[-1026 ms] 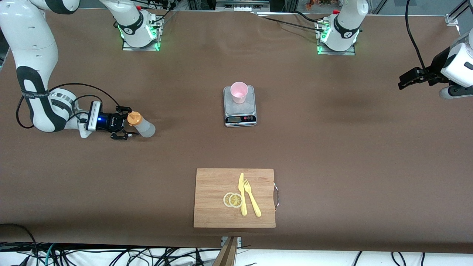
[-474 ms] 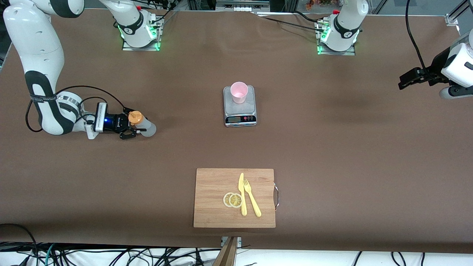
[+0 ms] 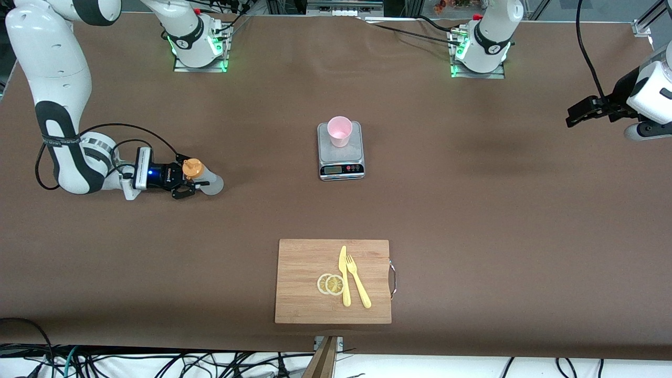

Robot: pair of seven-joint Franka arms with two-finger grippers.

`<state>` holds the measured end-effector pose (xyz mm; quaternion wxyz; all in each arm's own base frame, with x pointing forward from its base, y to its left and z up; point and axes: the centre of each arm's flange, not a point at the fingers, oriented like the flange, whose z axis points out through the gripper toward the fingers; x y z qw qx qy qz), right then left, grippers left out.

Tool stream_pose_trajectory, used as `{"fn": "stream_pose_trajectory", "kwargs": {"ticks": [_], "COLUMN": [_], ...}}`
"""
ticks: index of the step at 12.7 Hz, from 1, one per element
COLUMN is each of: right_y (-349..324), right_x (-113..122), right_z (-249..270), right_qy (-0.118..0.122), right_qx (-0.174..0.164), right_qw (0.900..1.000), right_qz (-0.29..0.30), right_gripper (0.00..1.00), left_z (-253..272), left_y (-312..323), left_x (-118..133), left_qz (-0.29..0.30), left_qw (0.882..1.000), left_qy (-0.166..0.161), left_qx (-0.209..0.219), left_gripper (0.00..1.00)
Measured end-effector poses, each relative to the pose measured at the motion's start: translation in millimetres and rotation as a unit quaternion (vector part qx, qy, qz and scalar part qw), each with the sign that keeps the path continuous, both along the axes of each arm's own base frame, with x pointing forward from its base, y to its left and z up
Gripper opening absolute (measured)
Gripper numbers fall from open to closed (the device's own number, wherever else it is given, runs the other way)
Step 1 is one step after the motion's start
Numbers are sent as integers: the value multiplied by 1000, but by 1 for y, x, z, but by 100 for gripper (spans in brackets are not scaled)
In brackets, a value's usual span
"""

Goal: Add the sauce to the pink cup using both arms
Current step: 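Lift the bottle with the right gripper and carry it toward the cup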

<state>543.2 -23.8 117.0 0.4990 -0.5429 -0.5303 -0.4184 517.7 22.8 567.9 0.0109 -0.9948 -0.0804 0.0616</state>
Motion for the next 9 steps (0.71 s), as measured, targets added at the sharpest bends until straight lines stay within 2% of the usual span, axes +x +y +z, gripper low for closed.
{"fn": "stream_pose_trajectory", "kwargs": {"ticks": [3, 5, 7, 9], "right_y": [33, 73, 112, 141], "right_x": [46, 72, 86, 93], "right_z": [40, 68, 90, 121], "right_qy": [-4, 5, 11, 27], "right_qx": [-14, -30, -48, -90], "right_qw": [999, 997, 995, 991], "right_qz": [39, 67, 86, 98], "right_gripper": [38, 38, 38, 36], "left_z": [0, 0, 0, 0], "left_y": [0, 0, 0, 1], "left_x": [0, 0, 0, 0], "left_qz": [0, 0, 0, 1], "left_qw": [1000, 1000, 1000, 1000], "left_qy": [0, 0, 0, 0], "left_qx": [0, 0, 0, 0], "left_gripper": [100, 100, 100, 100]}}
